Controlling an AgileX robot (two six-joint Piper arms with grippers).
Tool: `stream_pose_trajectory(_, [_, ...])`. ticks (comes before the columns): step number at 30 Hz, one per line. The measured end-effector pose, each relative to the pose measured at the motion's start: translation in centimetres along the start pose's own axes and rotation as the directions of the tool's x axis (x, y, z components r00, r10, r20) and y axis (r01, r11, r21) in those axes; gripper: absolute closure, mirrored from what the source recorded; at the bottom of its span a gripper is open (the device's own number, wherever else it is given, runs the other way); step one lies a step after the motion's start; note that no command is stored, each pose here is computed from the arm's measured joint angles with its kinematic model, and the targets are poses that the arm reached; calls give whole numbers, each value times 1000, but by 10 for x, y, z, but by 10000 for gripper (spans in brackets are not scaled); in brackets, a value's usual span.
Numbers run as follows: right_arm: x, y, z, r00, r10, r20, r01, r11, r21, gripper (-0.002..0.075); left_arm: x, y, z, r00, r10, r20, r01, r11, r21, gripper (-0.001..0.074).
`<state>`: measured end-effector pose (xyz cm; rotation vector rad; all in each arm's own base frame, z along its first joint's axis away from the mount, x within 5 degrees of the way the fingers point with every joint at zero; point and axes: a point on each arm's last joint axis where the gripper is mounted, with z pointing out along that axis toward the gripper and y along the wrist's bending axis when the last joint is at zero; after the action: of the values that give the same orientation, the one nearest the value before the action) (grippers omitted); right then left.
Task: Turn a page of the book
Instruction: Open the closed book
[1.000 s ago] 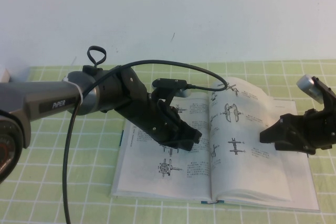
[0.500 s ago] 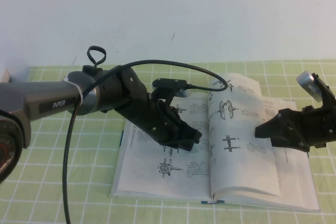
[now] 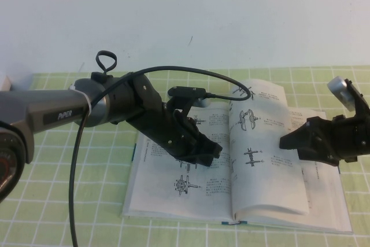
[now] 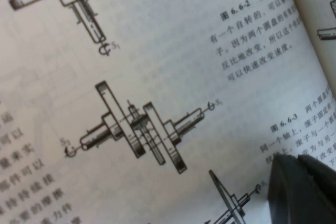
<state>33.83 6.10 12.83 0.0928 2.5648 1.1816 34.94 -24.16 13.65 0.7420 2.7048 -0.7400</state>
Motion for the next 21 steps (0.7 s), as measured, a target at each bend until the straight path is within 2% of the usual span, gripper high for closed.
stream_pose_trajectory(8, [6,-6,9,998,39,-56,-42,998,-52,318,-1,-1,-2,1000,4,4,-4,1000,0,741])
stream_pose_trajectory(13, [9,-10,18,995,72,-73,-81,989,-127,319,-3,-4,-12,999,26,35,-25,1000,-14,741])
stream_pose_trajectory(21, [7,-7,19,997,60,-46,-67,978,-195,319,-10,-5,-39,976,189,108,-171,973,-153,738])
